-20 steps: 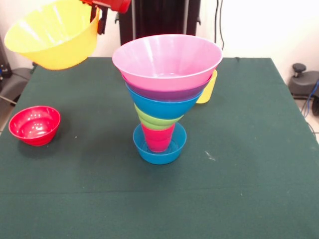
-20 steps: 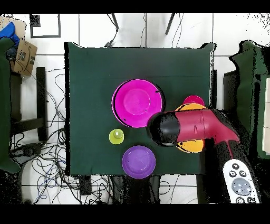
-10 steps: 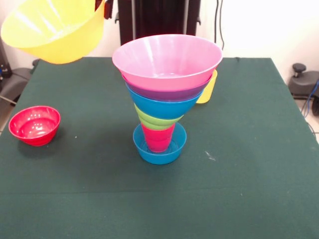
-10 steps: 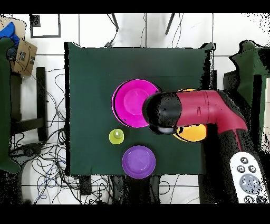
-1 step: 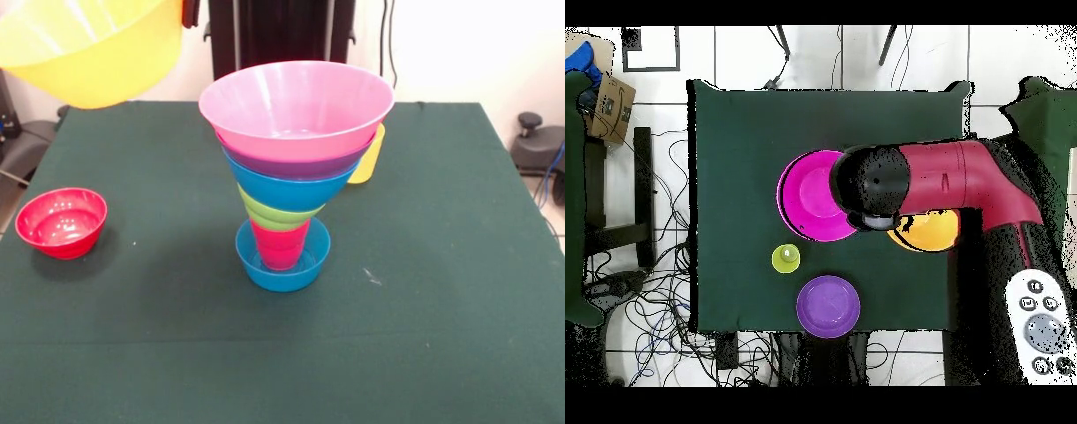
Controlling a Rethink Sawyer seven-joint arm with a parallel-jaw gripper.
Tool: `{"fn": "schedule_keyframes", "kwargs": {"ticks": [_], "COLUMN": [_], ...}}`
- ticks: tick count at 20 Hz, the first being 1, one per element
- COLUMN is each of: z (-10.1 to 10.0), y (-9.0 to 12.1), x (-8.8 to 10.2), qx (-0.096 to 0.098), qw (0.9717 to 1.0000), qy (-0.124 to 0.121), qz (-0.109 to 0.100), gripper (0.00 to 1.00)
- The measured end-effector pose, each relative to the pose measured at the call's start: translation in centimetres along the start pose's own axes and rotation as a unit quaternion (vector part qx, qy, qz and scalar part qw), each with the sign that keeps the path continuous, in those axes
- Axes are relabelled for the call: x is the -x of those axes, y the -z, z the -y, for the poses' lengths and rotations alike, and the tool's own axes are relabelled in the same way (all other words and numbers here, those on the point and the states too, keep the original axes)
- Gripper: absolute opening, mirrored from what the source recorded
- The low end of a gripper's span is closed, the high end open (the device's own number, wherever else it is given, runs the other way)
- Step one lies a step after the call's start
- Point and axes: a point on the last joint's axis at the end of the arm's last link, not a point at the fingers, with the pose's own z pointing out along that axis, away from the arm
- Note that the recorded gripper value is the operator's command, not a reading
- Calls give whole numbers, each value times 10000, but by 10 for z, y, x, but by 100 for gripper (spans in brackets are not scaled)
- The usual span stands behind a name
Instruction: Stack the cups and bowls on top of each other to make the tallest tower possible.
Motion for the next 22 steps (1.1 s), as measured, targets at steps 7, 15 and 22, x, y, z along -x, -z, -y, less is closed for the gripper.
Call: {"fn": "schedule_keyframes", "kwargs": {"ticks": [7,15,22], "z": [-17,-67,-109], "y": [16,29,34], "x": [24,51,58], "qx": [18,90,121], "qw": [9999,9987,9976], "qy": [54,305,543], "qz": [156,402,423], "gripper": [0,0,0]}}
